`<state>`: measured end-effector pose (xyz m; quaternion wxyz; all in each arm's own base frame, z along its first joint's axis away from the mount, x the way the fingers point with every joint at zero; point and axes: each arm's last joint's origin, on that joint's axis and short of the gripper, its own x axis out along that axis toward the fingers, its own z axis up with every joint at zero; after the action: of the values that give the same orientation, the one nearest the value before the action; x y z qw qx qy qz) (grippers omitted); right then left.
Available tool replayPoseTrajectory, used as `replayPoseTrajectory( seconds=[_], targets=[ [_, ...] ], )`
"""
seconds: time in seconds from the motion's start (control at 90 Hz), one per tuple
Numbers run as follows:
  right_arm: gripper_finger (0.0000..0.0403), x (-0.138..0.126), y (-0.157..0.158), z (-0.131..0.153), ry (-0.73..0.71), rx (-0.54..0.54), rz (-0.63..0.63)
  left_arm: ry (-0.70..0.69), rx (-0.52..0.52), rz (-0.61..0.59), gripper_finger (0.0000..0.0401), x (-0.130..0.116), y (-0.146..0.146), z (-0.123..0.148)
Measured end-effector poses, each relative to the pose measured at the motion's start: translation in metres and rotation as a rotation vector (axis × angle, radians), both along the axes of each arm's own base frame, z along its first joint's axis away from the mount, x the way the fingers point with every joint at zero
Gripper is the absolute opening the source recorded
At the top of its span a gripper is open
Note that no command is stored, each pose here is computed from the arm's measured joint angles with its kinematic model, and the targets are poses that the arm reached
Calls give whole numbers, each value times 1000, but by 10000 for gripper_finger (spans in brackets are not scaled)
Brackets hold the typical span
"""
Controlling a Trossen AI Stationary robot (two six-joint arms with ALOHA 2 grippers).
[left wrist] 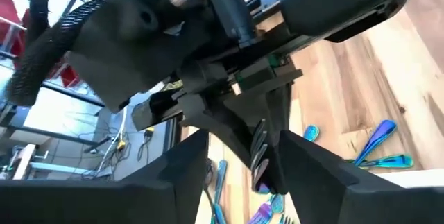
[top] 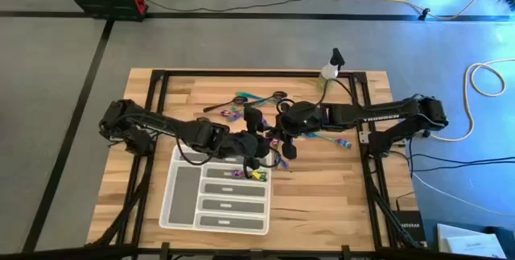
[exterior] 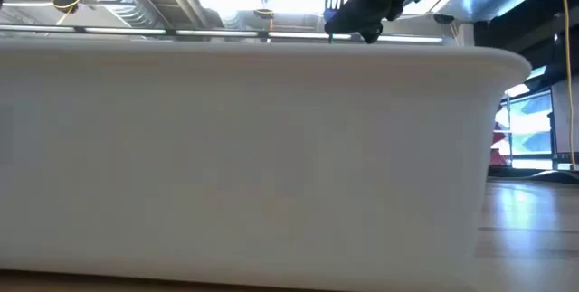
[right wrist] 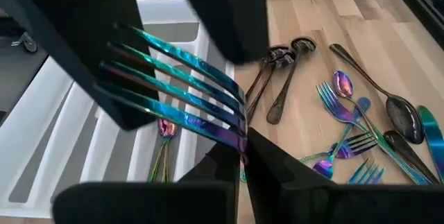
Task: Sort silverware
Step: Put the blue fork into the white silverware tray
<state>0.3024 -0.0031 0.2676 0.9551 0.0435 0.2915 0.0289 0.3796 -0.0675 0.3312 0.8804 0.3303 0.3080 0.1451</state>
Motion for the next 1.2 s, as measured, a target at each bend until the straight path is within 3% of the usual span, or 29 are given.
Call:
replayPoseTrajectory(
  seconds=[0.533,0.922,1.089,1.2],
  targets=[
    [0,0,0,0,0,-1,0,25,22,-7,110,10,4,-11],
    [0,0,0,1,-7,-4,-7,31,86,51,8,8,3,-10],
    [6,0,0,1,-7,-13,1,22,73,61,1,7,2,-10],
    [31,0,0,1,-6,-25,13,25,69,72,0,7,2,-11]
  ],
)
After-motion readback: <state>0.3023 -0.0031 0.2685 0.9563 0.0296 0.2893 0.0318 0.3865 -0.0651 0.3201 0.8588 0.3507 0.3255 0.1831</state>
